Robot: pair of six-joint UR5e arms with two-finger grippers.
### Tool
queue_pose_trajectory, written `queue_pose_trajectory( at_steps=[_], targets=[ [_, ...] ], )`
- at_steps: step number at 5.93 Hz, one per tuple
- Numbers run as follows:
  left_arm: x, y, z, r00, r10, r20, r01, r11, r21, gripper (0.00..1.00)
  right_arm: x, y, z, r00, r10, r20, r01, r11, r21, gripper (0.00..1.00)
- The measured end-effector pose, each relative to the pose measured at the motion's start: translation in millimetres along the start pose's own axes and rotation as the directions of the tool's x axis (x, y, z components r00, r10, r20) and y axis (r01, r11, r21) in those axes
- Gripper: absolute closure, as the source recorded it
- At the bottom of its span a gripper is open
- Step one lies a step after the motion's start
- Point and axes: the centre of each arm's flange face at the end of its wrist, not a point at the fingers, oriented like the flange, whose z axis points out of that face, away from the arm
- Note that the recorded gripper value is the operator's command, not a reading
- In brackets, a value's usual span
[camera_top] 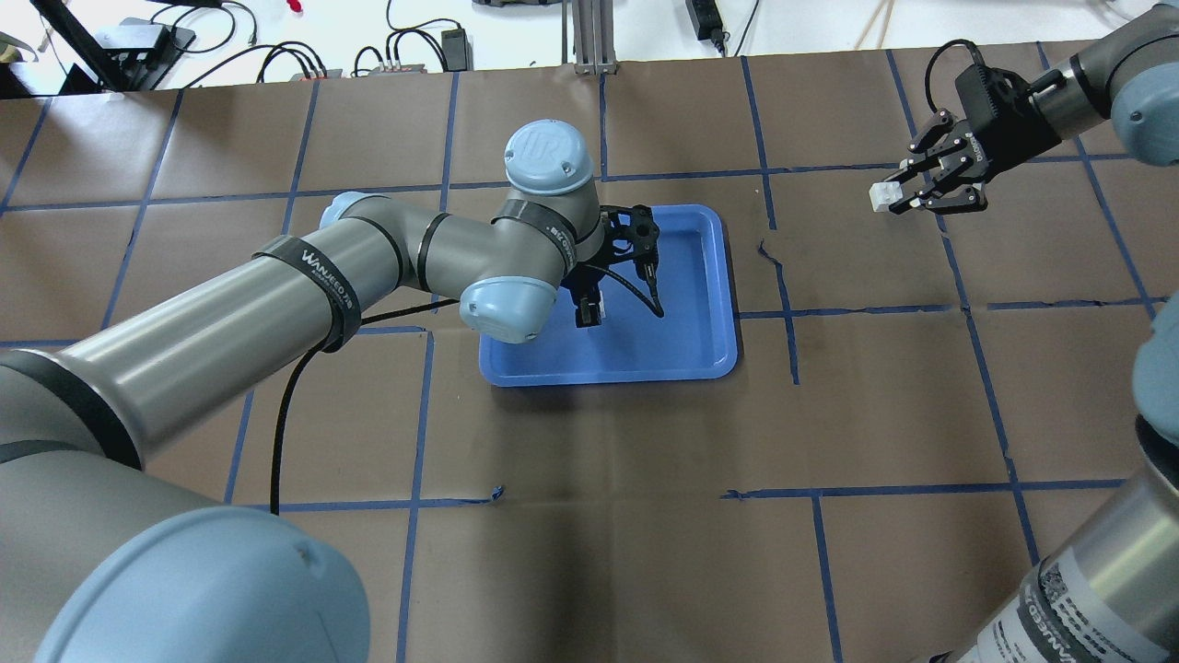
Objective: Assemble white blocks and place on blue tray
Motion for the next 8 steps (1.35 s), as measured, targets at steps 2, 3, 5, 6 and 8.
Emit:
queue_pose_trajectory(
  at_steps=[2, 3, 5, 6, 8],
  targets=[
    [0.7, -0.6, 7.9, 1.0, -0.001, -0.008, 0.001, 1.0, -0.003, 0.01, -15.0, -19.0, 25.9, 0.999, -0.004, 0.04, 0.003, 1.0, 0.017, 0.65],
    [0.8, -1.8, 9.7, 1.0, 0.003, -0.006, -0.003, 1.0, 0.0, 0.01, -20.6, -32.4, 41.1, 0.998, 0.003, 0.065, -0.005, 1.0, 0.022, 0.65],
    [-0.3, -4.5, -8.2, 1.0, 0.014, 0.017, -0.015, 1.0, 0.009, 0.01, -34.9, -50.4, 71.3, 0.998, 0.009, 0.064, -0.01, 1.0, 0.011, 0.65],
    [-0.9, -5.9, -39.2, 0.999, 0.017, 0.035, -0.018, 1.0, 0.015, 0.01, -38.5, -65.0, 87.0, 0.999, 0.026, 0.047, -0.026, 1.0, 0.009, 0.65],
    [14.7, 4.0, -136.0, 1.0, 0.001, -0.021, -0.001, 1.0, -0.01, 0.01, -40.6, -109.4, 124.0, 0.999, 0.04, 0.021, -0.04, 0.999, 0.015, 0.65]
  ],
)
